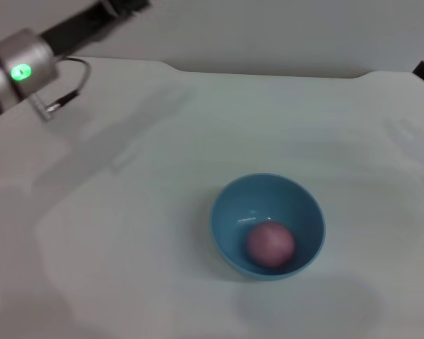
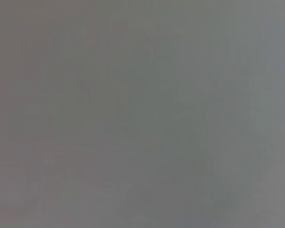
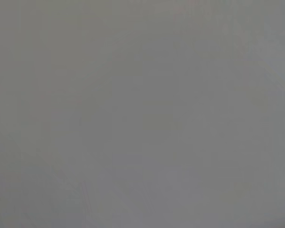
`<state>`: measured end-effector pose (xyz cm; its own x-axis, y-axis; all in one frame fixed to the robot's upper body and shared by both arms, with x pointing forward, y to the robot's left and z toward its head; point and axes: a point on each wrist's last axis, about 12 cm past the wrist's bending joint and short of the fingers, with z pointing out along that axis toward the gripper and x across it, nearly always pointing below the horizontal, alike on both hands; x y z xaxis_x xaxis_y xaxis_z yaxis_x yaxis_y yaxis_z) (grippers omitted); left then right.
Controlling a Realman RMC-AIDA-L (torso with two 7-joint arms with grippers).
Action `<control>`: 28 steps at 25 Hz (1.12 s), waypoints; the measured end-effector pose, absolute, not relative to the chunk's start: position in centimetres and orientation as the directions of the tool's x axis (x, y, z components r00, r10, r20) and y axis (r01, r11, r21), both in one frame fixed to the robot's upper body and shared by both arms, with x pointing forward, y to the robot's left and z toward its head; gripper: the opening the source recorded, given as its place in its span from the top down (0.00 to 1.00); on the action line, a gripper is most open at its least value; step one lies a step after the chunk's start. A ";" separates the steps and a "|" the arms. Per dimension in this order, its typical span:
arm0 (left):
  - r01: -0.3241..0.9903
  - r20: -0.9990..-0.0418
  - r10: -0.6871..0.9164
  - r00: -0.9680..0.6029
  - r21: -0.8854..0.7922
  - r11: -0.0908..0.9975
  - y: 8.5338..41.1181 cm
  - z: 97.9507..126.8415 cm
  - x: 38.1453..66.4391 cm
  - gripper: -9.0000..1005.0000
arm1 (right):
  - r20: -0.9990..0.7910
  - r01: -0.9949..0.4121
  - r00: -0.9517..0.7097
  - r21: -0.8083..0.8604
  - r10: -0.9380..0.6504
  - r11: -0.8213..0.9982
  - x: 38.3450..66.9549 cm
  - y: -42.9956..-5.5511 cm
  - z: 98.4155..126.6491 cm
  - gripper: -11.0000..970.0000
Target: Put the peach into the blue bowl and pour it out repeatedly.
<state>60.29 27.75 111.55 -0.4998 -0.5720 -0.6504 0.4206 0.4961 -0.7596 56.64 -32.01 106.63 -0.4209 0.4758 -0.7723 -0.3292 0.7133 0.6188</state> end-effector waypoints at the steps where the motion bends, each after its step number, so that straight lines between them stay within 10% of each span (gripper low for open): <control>1: 0.419 -0.632 -0.634 -0.444 -0.773 0.476 28.8 111.0 59.5 0.46 | -0.770 -0.322 -0.404 0.625 0.494 0.711 56.6 -32.1 106.5 0.42; 7: 0.377 -0.593 -0.783 -0.188 -0.779 0.500 32.4 108.7 56.4 0.46 | -0.670 -0.184 -0.207 0.743 0.713 0.644 55.4 -34.1 105.4 0.42; 12: 0.313 -0.759 -0.647 0.073 -0.599 0.737 33.4 106.6 53.8 0.46 | -0.637 -0.049 -0.053 0.771 0.769 0.635 53.5 -36.4 103.8 0.42; 16: 0.202 -0.932 -0.322 0.167 -0.287 0.936 32.8 105.0 52.8 0.46 | -0.757 -0.003 -0.042 0.652 0.652 0.758 52.9 -36.8 103.1 0.42; 23: 0.116 -0.967 0.193 0.164 0.213 0.970 31.2 103.1 51.6 0.46 | -0.973 -0.059 -0.068 0.223 0.218 0.973 53.2 -33.7 101.8 0.42; 28: 0.111 -0.959 0.249 0.138 0.265 0.958 30.8 102.3 50.9 0.46 | -0.994 -0.089 0.018 -0.110 -0.109 0.990 53.5 -30.3 101.9 0.42</control>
<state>50.93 30.82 102.30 0.1379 0.2488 -0.9587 0.1109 0.9580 0.2645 53.51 -30.28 101.91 0.0182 -0.1088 -0.9939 -0.0893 0.9899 -0.1100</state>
